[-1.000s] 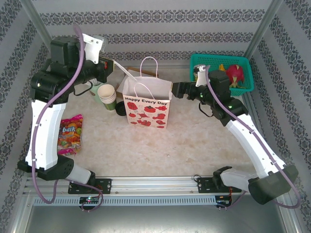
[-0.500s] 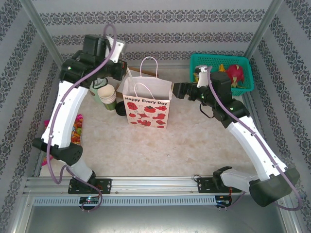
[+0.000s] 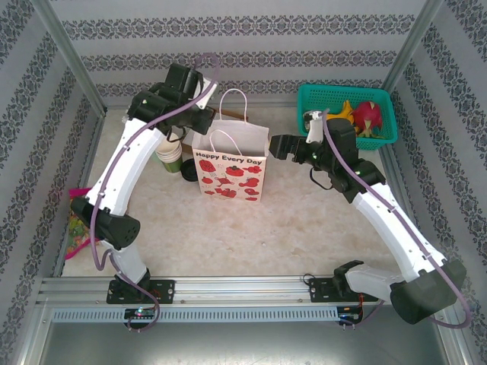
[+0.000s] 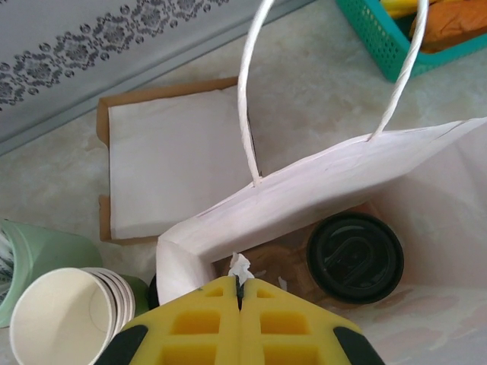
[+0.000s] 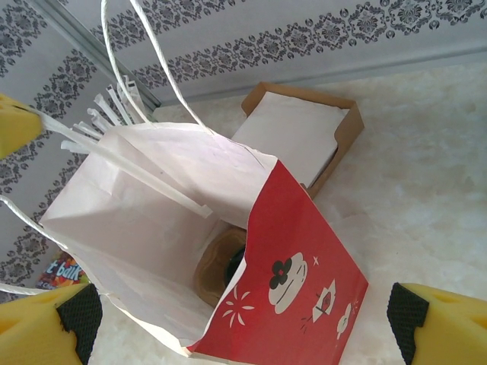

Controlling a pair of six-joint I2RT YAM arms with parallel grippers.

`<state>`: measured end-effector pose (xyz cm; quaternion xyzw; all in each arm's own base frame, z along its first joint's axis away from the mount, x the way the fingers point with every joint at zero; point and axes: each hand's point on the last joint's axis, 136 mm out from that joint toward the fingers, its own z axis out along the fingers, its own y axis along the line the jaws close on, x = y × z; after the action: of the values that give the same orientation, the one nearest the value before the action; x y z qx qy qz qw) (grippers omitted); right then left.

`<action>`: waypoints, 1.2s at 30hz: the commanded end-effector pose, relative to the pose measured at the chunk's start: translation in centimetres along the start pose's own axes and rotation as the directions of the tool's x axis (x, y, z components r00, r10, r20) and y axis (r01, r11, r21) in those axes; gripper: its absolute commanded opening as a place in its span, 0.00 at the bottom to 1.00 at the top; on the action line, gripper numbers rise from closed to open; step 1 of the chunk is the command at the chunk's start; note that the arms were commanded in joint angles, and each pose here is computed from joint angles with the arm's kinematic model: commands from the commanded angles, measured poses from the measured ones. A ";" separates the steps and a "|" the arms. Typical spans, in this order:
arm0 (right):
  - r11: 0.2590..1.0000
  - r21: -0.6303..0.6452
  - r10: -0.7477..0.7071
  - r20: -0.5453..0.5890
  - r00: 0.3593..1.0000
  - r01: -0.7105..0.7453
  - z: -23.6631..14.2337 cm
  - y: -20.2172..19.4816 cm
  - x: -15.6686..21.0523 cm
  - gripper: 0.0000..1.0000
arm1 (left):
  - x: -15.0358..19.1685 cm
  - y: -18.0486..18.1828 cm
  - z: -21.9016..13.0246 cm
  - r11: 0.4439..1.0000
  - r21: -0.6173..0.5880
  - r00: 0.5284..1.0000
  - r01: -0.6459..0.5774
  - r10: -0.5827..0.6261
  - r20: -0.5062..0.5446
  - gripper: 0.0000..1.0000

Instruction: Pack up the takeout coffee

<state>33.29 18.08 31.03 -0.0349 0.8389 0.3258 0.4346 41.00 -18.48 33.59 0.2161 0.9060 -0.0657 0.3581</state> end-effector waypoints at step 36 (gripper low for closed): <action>0.997 -0.034 0.070 -0.050 0.996 -0.072 2.3 -0.2 0.6 0.98 | 2.7 -1.5 0.0 0.971 0.052 0.973 0.232 -0.232 -0.009 0.84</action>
<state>34.28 18.98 28.89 -0.0153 0.8524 0.3399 0.3972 39.09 -21.62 30.15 0.1700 0.9181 -0.1711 0.3144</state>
